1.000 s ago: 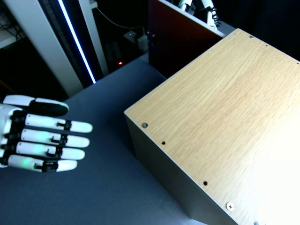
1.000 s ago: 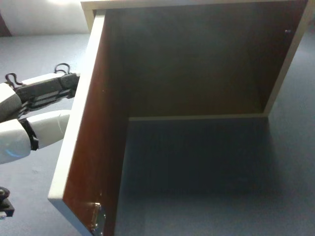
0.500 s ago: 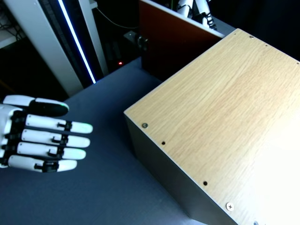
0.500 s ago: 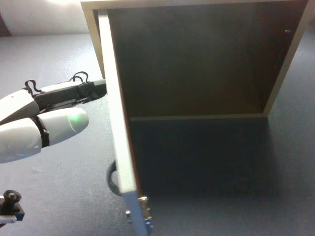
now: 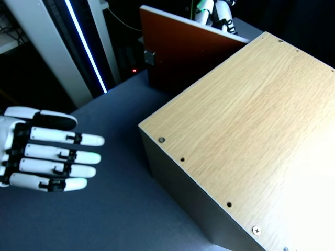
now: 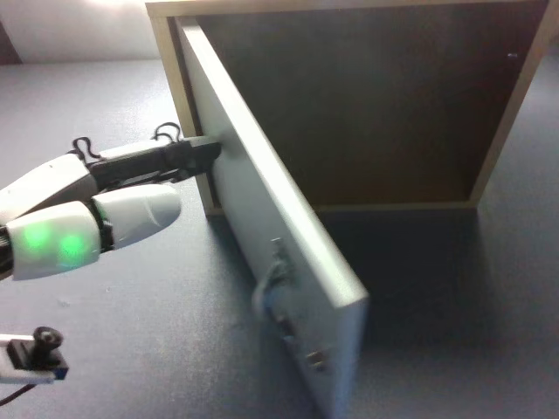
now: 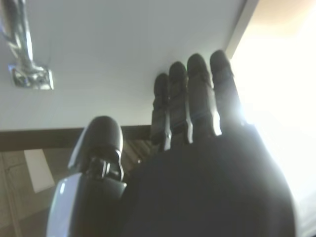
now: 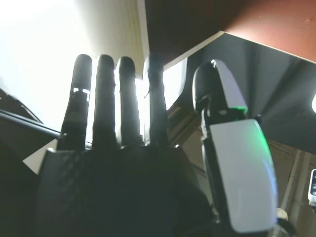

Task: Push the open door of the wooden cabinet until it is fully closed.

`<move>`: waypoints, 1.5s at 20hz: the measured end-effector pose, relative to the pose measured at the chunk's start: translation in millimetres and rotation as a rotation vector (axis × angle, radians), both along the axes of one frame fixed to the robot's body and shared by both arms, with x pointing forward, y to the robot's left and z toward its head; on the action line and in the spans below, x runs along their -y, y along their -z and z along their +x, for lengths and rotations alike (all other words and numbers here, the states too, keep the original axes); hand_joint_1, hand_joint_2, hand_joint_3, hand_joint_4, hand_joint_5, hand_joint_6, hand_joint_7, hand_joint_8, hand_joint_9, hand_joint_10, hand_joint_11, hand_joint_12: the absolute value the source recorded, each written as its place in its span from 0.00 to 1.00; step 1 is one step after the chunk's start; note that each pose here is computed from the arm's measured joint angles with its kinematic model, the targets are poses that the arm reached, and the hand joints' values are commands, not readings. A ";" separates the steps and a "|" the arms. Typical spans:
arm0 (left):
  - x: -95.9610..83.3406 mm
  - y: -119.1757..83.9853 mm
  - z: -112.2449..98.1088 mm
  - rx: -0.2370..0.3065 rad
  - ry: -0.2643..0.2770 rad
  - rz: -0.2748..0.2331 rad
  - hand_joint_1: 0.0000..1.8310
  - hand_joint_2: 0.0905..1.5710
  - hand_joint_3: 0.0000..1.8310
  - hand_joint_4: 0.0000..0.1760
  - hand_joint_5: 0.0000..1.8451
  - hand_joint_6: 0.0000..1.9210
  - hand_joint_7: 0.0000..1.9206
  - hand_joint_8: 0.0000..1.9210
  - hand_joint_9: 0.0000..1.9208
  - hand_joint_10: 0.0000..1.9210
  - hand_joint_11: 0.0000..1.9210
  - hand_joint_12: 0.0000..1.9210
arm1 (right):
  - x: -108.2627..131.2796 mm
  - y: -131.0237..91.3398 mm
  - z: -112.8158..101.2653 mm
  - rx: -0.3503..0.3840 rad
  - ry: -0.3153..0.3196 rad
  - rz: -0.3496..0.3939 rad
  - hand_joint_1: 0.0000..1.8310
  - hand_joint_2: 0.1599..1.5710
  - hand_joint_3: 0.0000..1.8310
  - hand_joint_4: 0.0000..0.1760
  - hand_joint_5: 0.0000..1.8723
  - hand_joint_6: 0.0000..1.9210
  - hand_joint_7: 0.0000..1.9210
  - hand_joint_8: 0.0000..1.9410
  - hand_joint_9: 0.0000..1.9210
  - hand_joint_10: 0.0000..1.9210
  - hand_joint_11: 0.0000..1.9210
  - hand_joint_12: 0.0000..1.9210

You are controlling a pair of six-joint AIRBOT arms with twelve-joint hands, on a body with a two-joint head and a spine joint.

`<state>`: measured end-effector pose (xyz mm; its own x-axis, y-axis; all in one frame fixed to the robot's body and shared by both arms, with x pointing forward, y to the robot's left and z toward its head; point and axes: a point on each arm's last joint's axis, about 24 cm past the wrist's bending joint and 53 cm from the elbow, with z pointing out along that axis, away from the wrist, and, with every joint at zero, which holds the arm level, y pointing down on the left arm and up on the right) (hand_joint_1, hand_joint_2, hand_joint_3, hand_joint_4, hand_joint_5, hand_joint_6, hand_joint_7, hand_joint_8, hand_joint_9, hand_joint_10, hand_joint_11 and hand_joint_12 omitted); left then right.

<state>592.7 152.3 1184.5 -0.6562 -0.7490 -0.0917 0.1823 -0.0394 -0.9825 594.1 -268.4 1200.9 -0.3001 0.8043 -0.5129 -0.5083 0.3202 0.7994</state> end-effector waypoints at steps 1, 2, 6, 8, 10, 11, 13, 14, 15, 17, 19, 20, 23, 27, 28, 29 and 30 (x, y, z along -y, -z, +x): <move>2.5 -1.1 0.7 0.007 0.007 -0.001 0.05 0.99 0.00 0.00 0.17 0.00 0.18 0.00 0.16 0.00 0.10 0.05 | 0.0 -0.1 0.0 0.000 0.000 0.001 0.35 0.81 0.00 0.14 0.29 0.00 0.19 0.00 0.16 0.00 0.00 0.46; 8.6 -2.1 -0.3 0.016 0.024 -0.001 0.04 1.00 0.00 0.00 0.16 0.00 0.17 0.00 0.15 0.00 0.08 0.04 | 0.0 0.1 0.1 0.000 0.001 0.001 0.37 0.80 0.00 0.09 0.29 0.00 0.19 0.00 0.16 0.00 0.00 0.46; 16.9 -3.6 1.5 0.030 0.042 -0.013 0.06 1.00 0.00 0.00 0.18 0.00 0.18 0.00 0.16 0.00 0.09 0.02 | 0.0 0.1 0.2 0.000 0.001 0.002 0.34 0.80 0.00 0.17 0.29 0.00 0.19 0.00 0.16 0.00 0.00 0.46; 19.0 -3.4 5.4 0.028 0.037 -0.020 0.09 1.00 0.01 0.00 0.18 0.00 0.18 0.00 0.15 0.00 0.09 0.02 | -0.2 0.0 0.0 0.000 0.000 0.002 0.36 0.80 0.00 0.16 0.29 0.00 0.19 0.00 0.17 0.00 0.00 0.47; 26.6 -6.9 6.0 0.042 0.055 -0.027 0.06 1.00 0.01 0.00 0.18 0.00 0.17 0.00 0.13 0.00 0.07 0.01 | 0.0 0.1 0.1 -0.001 0.000 0.002 0.36 0.80 0.00 0.10 0.29 0.00 0.19 0.00 0.17 0.00 0.00 0.48; 30.2 -8.7 6.9 0.045 0.059 -0.033 0.03 1.00 0.01 0.00 0.17 0.00 0.16 0.00 0.13 0.00 0.07 0.01 | 0.0 0.0 0.1 0.000 0.000 0.002 0.37 0.80 0.00 0.15 0.29 0.00 0.19 0.00 0.16 0.00 0.00 0.47; 38.0 -12.2 10.6 0.062 0.071 -0.046 0.01 1.00 0.01 0.00 0.18 0.00 0.17 0.00 0.15 0.01 0.12 0.02 | 0.0 0.0 0.1 0.000 0.000 0.002 0.38 0.80 0.00 0.11 0.29 0.00 0.19 0.00 0.17 0.00 0.00 0.47; 41.5 -12.2 12.4 0.064 0.076 -0.047 0.04 0.99 0.01 0.00 0.18 0.00 0.18 0.00 0.16 0.00 0.13 0.03 | -0.1 -0.1 0.0 0.000 0.000 0.002 0.38 0.80 0.00 0.10 0.29 0.00 0.19 0.00 0.17 0.00 0.00 0.47; 44.9 -12.3 14.4 0.064 0.078 -0.051 0.06 0.99 0.00 0.00 0.18 0.00 0.18 0.00 0.16 0.00 0.14 0.03 | 0.0 0.0 0.1 0.000 0.000 0.002 0.38 0.80 0.00 0.15 0.29 0.00 0.19 0.00 0.16 0.00 0.00 0.47; 52.0 -13.3 15.7 0.067 0.089 -0.053 0.06 0.99 0.00 0.00 0.17 0.00 0.17 0.00 0.15 0.00 0.14 0.03 | -0.1 -0.1 0.0 0.000 0.000 0.002 0.38 0.80 0.00 0.16 0.29 0.00 0.19 0.00 0.17 0.00 0.00 0.47; 56.6 -14.9 16.0 0.078 0.100 -0.055 0.09 0.98 0.00 0.00 0.18 0.00 0.17 0.00 0.15 0.00 0.15 0.03 | 0.0 0.0 0.1 0.000 0.000 0.002 0.39 0.80 0.00 0.14 0.29 0.00 0.19 0.00 0.17 0.00 0.00 0.48; 59.5 -15.0 16.7 0.077 0.103 -0.059 0.09 0.98 0.00 0.00 0.17 0.00 0.16 0.00 0.15 0.00 0.15 0.03 | -0.1 0.0 0.0 0.000 0.000 0.002 0.39 0.80 0.00 0.17 0.29 0.00 0.19 0.00 0.17 0.00 0.00 0.48; 66.2 -15.8 17.8 0.082 0.113 -0.066 0.07 0.99 0.00 0.00 0.17 0.00 0.15 0.00 0.12 0.00 0.11 0.02 | -0.5 0.8 0.0 -0.001 -0.001 0.003 0.37 0.80 0.00 0.25 0.29 0.00 0.19 0.00 0.17 0.00 0.00 0.50; 73.9 -20.9 26.3 0.100 0.116 -0.072 0.20 0.97 0.00 0.00 0.20 0.00 0.19 0.01 0.17 0.01 0.14 0.03 | -0.2 0.9 0.2 0.000 0.000 0.003 0.36 0.80 0.00 0.24 0.29 0.00 0.18 0.00 0.17 0.00 0.00 0.50; 75.8 -23.4 28.1 0.107 0.117 -0.075 0.22 0.96 0.00 0.00 0.20 0.00 0.20 0.00 0.18 0.01 0.14 0.04 | -0.4 1.5 0.2 -0.002 0.000 0.004 0.36 0.80 0.00 0.27 0.29 0.00 0.18 0.00 0.17 0.00 0.00 0.51; 78.3 -28.1 30.0 0.118 0.120 -0.079 0.22 0.97 0.00 0.00 0.19 0.00 0.19 0.00 0.18 0.00 0.14 0.04 | -0.5 1.5 0.2 -0.002 0.000 0.004 0.38 0.80 0.00 0.25 0.29 0.00 0.18 0.00 0.17 0.00 0.00 0.52; 81.3 -31.9 30.7 0.134 0.128 -0.076 0.20 0.97 0.00 0.00 0.20 0.00 0.19 0.00 0.18 0.00 0.13 0.05 | -0.1 1.5 0.6 0.000 0.000 0.002 0.36 0.79 0.00 0.28 0.28 0.00 0.18 0.00 0.18 0.00 0.00 0.55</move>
